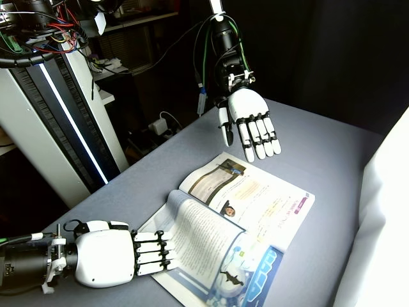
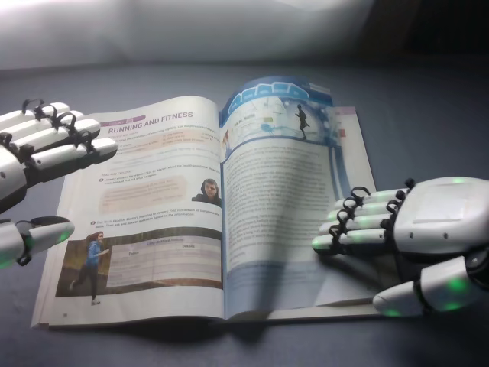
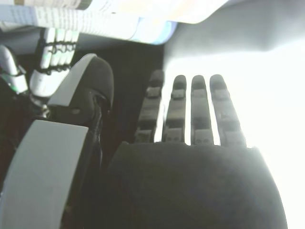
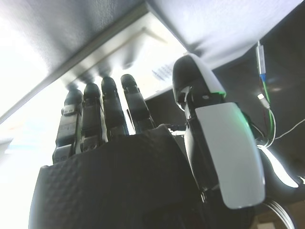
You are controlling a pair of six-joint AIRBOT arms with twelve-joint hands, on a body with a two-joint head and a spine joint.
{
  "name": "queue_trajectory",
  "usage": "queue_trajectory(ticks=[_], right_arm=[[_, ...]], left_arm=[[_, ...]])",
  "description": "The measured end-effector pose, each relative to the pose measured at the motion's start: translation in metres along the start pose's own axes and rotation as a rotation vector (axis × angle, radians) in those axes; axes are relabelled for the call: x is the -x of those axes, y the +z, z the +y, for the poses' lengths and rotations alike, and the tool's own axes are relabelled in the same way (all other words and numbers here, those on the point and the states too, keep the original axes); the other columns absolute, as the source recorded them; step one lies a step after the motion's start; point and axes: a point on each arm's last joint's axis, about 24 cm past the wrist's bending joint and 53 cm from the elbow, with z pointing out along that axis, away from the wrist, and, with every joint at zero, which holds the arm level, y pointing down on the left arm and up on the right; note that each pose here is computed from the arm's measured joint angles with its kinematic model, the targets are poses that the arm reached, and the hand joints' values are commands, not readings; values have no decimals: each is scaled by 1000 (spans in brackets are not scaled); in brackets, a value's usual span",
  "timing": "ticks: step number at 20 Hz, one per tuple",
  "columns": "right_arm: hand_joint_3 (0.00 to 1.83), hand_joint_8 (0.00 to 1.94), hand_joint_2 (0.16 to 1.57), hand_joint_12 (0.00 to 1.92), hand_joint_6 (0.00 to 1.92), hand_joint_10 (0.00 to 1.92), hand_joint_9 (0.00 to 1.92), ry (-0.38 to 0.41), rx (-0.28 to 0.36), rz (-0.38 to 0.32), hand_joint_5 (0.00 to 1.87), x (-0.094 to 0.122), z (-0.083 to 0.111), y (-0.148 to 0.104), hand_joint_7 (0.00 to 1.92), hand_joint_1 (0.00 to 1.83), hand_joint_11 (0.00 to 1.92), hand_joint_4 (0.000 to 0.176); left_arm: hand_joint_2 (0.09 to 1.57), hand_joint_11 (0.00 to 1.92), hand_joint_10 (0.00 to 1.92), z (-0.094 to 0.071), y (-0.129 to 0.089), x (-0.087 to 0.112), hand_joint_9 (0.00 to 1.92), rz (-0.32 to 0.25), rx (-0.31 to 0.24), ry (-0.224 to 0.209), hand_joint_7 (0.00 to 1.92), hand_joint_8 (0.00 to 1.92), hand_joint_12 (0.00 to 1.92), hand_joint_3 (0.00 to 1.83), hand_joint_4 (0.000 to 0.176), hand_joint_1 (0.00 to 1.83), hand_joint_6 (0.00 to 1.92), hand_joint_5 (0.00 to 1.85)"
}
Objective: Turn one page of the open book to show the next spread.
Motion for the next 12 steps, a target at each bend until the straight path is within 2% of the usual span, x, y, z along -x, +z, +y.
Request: queue_trajectory(ticks=[1, 2, 3, 4, 5, 6, 8, 9, 12], right_arm=[[0, 0, 1328, 0, 0, 0, 0, 3, 6, -12, 1, 3, 1, 4, 0, 0, 0, 0], [0, 0, 1331, 0, 0, 0, 0, 4, 14, -19, 0, 5, 3, 8, 0, 0, 0, 0], [0, 0, 1336, 0, 0, 0, 0, 4, 25, -29, 0, 7, 6, 13, 0, 0, 0, 0], [0, 0, 1335, 0, 0, 0, 0, 5, 34, -40, 0, 10, 8, 18, 0, 0, 0, 0], [0, 0, 1333, 0, 0, 0, 0, 5, 44, -54, 0, 13, 11, 23, 0, 0, 0, 0], [0, 0, 1317, 0, 0, 0, 0, 4, 58, -73, 0, 18, 14, 29, 0, 0, 0, 0], [0, 0, 1320, 0, 0, 0, 0, 19, 83, -99, 0, 25, 20, 39, 0, 0, 0, 0], [0, 0, 1305, 0, 0, 0, 0, 18, 101, -108, 0, 28, 26, 45, 0, 0, 0, 0], [0, 0, 1277, 0, 0, 0, 0, 11, 187, -163, 0, 44, 55, 62, 0, 0, 0, 0]], left_arm=[[1431, 32, 0, 2, -2, -1, 0, -5, 7, -7, 29, 2, 20, 0, 30, 367, 3, 123], [1414, 6, 1, 3, -3, -1, 4, -5, 10, -5, 49, 0, 209, 14, 22, 388, 0, 148], [1414, 0, 2, 3, -4, -1, 8, -5, 14, -6, 66, 2, 286, 9, 22, 381, 1, 157], [1427, 0, 0, 6, -5, -2, 1, -3, 21, -8, 29, 0, 203, 6, 39, 327, 0, 125], [1435, 0, 0, 7, -6, -2, 0, -4, 24, -9, 27, 1, 166, 5, 41, 302, 0, 119], [1449, 0, 0, 8, -7, -3, 0, -4, 27, -10, 13, 8, 42, 7, 39, 263, 11, 100], [1459, 0, 0, 9, -9, -6, 0, 1, 33, -15, 20, 7, 1, 6, 33, 238, 8, 95], [1470, 0, 0, 11, -10, -7, 0, 5, 39, -17, 3, 2, 0, 8, 39, 202, 3, 74], [1484, 0, 1, 17, -16, -12, 3, 12, 59, -26, 46, 15, 0, 6, 10, 214, 15, 113]])
